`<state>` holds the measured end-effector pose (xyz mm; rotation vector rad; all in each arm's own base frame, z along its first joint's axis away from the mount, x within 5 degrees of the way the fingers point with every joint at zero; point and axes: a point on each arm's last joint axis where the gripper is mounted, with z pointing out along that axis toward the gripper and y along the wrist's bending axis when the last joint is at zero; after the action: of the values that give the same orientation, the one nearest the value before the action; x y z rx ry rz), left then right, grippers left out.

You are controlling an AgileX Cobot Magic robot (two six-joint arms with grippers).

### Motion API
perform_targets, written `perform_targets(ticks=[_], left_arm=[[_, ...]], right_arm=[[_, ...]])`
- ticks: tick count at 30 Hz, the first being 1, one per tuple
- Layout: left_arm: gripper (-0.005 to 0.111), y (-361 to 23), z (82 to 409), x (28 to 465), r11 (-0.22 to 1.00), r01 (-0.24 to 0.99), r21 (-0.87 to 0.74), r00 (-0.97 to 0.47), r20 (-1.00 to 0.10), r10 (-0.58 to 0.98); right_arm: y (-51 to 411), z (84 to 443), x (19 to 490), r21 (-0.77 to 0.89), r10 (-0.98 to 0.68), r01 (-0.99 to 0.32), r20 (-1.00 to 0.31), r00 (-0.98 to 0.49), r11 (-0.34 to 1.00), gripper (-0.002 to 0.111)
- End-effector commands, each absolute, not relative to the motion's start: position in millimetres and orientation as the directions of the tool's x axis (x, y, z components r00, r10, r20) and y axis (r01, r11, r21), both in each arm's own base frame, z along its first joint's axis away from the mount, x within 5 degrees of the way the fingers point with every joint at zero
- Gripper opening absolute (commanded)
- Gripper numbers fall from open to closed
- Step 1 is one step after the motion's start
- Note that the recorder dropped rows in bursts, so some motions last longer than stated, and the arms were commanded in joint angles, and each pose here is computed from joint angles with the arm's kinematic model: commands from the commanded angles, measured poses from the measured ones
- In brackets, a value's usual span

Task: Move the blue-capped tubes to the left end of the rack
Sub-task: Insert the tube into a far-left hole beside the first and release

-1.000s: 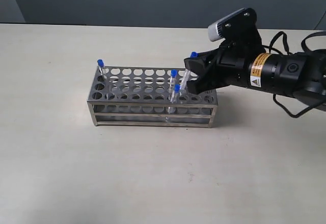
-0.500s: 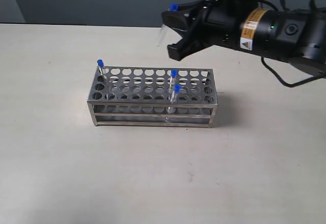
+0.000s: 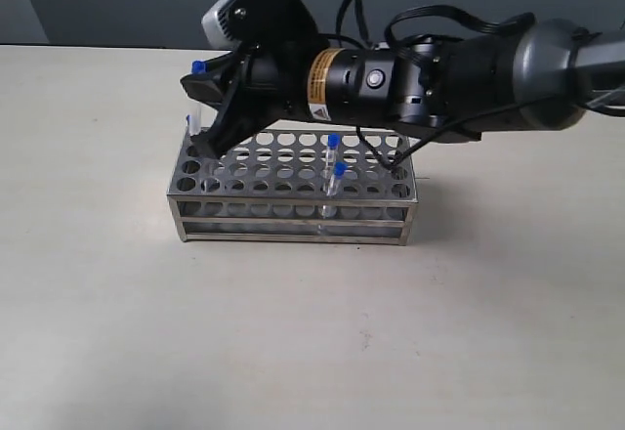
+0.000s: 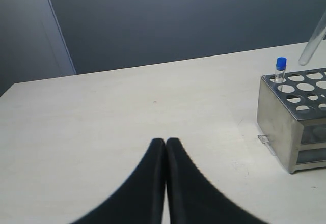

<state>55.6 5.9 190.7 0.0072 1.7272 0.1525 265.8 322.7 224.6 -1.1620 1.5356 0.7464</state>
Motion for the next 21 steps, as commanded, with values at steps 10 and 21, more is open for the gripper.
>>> perform_targets(ticks=[10,21], left_arm=[[0.001,5.1,192.2,55.3,0.992,-0.071,0.105,-0.151,-0.984,0.094],[0.001,5.1,192.2,55.3,0.992,-0.071,0.105,-0.151,-0.984,0.094]], right_arm=[[333.7,206.0,276.4,-0.088,-0.362,-0.930,-0.931,-0.051,0.357,0.000],[345.5,195.6,284.6,-0.080,-0.372,-0.940,-0.927,-0.052,0.331,0.000]])
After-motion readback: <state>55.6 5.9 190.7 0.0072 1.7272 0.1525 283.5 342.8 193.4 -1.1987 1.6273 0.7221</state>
